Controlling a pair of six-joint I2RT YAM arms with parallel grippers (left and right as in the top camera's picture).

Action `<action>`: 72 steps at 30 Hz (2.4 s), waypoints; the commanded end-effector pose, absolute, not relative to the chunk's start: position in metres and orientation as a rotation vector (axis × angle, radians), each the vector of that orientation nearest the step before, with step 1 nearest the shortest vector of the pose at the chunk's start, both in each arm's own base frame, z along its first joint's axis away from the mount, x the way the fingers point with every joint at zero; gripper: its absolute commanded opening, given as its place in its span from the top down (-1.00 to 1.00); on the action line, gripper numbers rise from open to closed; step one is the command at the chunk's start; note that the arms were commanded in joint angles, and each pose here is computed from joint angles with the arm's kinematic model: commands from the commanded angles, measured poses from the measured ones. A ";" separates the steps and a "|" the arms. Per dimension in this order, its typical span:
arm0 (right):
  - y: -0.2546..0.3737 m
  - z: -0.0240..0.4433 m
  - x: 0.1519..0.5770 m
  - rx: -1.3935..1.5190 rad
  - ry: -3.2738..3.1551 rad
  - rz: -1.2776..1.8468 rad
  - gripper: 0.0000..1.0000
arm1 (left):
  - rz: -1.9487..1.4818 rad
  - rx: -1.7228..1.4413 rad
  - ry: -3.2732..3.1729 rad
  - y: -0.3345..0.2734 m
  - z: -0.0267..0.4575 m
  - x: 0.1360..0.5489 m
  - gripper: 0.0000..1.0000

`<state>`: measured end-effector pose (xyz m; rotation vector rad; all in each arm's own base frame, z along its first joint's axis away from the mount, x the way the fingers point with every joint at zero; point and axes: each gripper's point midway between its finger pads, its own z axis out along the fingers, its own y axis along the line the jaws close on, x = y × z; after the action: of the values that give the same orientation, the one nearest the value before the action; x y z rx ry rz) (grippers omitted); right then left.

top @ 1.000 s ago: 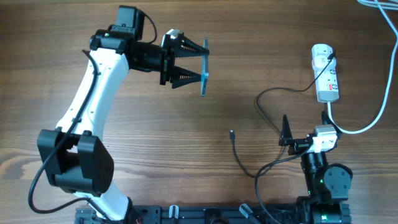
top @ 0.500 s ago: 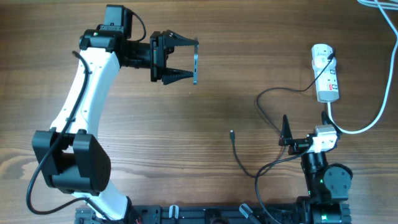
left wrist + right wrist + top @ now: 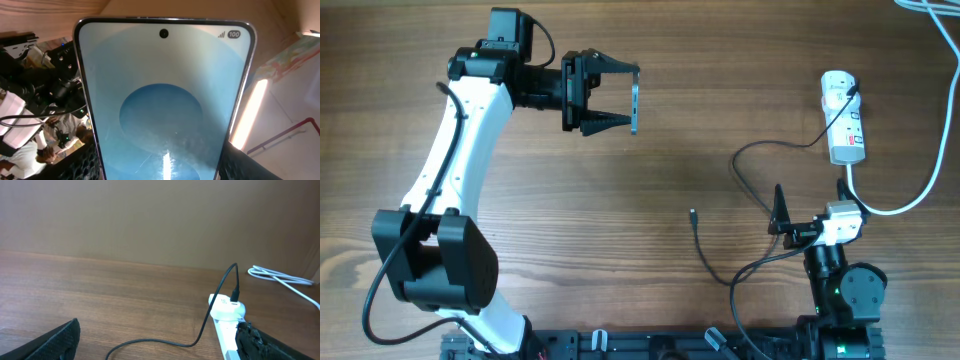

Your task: Plug charger to phone and switch on socket

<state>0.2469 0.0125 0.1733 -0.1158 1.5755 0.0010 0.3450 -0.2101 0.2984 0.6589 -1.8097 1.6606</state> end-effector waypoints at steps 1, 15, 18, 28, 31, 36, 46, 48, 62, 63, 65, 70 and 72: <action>0.011 0.175 0.247 -0.110 1.568 -0.013 -1.00 | 1.725 0.598 -1.783 -0.206 0.324 0.340 -0.36; 0.011 0.175 0.247 -0.110 1.568 -0.013 -0.99 | 1.732 0.607 -1.783 -0.202 0.324 0.342 -0.37; 0.011 0.175 0.247 -0.111 1.567 -0.012 -0.99 | 1.732 0.607 -1.783 -0.202 0.324 0.342 -0.36; 0.011 0.175 0.247 -0.111 1.567 -0.012 -0.99 | 1.732 0.607 -1.783 -0.202 0.324 0.342 -0.36; 0.011 0.175 0.247 -0.111 1.567 -0.013 -1.00 | 1.732 0.607 -1.783 -0.202 0.324 0.342 -0.36; 0.011 0.175 0.247 -0.111 1.567 -0.012 -0.98 | 1.732 0.607 -1.783 -0.202 0.324 0.342 -0.36; 0.011 0.175 0.247 -0.111 1.567 -0.012 -1.00 | 1.732 0.607 -1.783 -0.202 0.324 0.342 -0.36; 0.011 0.175 0.247 -0.111 1.567 -0.013 -0.99 | 1.732 0.607 -1.783 -0.202 0.324 0.342 -0.36; 0.011 0.175 0.247 -0.111 1.567 -0.013 -0.99 | 1.732 0.606 -1.784 -0.202 0.324 0.342 -0.36; 0.011 0.175 0.247 -0.111 1.567 -0.013 -0.99 | 1.732 0.607 -1.783 -0.202 0.324 0.342 -0.36; 0.011 0.175 0.247 -0.111 1.567 -0.013 -1.00 | 1.732 0.606 -1.784 -0.202 0.324 0.342 -0.36; 0.033 0.178 0.244 -0.104 1.558 0.197 -1.00 | 1.732 0.607 -1.784 -0.202 0.324 0.342 -0.35; 0.049 0.181 0.240 -0.034 1.563 0.425 -0.99 | 1.732 0.606 -1.784 -0.202 0.324 0.342 -0.35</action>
<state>0.2458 0.0230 0.1757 -0.1000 1.5678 0.1127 0.3483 -0.2046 0.2984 0.6806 -1.8046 1.6665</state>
